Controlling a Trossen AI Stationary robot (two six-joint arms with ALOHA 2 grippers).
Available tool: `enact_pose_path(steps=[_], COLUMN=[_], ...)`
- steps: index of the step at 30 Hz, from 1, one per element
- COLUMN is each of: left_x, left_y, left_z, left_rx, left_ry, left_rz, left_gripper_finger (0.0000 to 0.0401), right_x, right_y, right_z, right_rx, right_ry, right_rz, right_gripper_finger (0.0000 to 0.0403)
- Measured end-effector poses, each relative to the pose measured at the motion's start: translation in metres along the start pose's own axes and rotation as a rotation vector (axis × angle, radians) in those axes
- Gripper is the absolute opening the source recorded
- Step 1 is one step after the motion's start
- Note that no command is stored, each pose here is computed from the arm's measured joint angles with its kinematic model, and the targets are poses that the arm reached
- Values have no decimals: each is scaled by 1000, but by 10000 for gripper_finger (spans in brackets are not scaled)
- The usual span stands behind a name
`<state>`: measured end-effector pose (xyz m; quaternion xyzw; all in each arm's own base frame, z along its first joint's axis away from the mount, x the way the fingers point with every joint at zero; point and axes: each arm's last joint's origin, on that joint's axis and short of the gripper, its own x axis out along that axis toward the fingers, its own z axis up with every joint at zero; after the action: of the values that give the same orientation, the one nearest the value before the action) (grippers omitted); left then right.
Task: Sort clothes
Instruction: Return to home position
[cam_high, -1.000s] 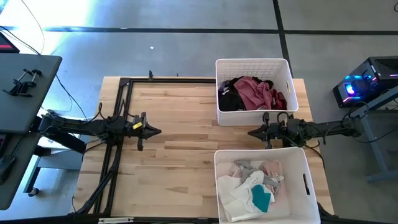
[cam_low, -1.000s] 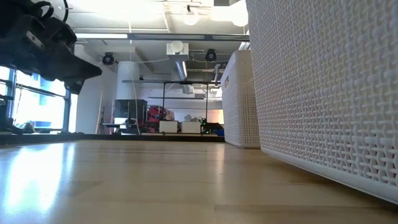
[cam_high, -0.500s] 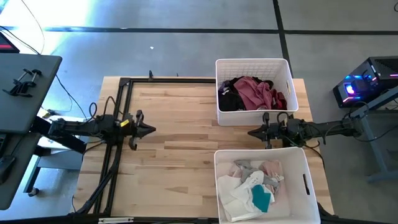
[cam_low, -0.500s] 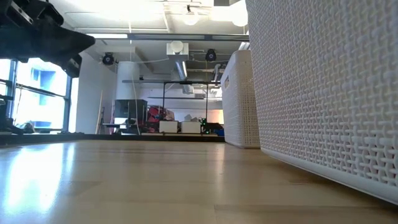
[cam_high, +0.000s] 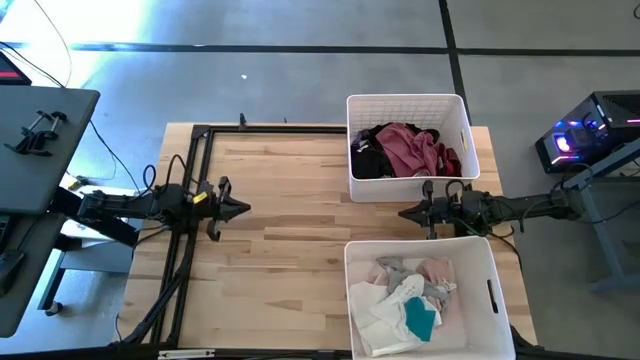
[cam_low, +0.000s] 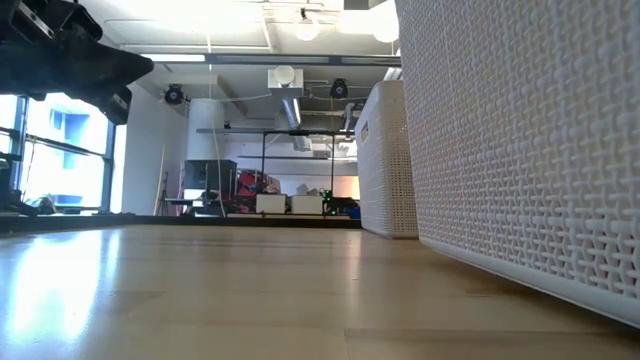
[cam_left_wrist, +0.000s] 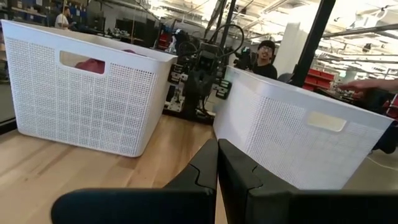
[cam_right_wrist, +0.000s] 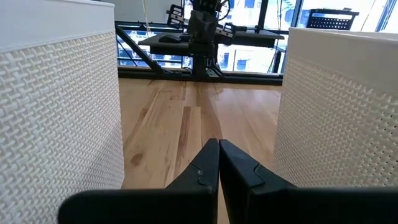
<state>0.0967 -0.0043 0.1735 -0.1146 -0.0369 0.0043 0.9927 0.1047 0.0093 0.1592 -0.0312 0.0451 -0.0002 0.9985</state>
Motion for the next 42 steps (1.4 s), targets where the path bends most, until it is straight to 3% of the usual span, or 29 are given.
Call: enact_pose_path(steps=[10, 19, 42], left_x=[0, 0, 0], left_y=[0, 0, 0], left_z=[0, 0, 0], left_rx=[0, 0, 0], left_ry=[1, 0, 0], left_rz=[1, 1, 2], left_gripper_finger=[0, 0, 0], right_x=[-1, -9, -9], right_y=[0, -2, -2], right_z=[1, 10, 10], right_rx=[4, 16, 15], right_ry=[-18, -136, -131], right_rz=[-2, -11, -11], right_gripper_finger=[0, 0, 0])
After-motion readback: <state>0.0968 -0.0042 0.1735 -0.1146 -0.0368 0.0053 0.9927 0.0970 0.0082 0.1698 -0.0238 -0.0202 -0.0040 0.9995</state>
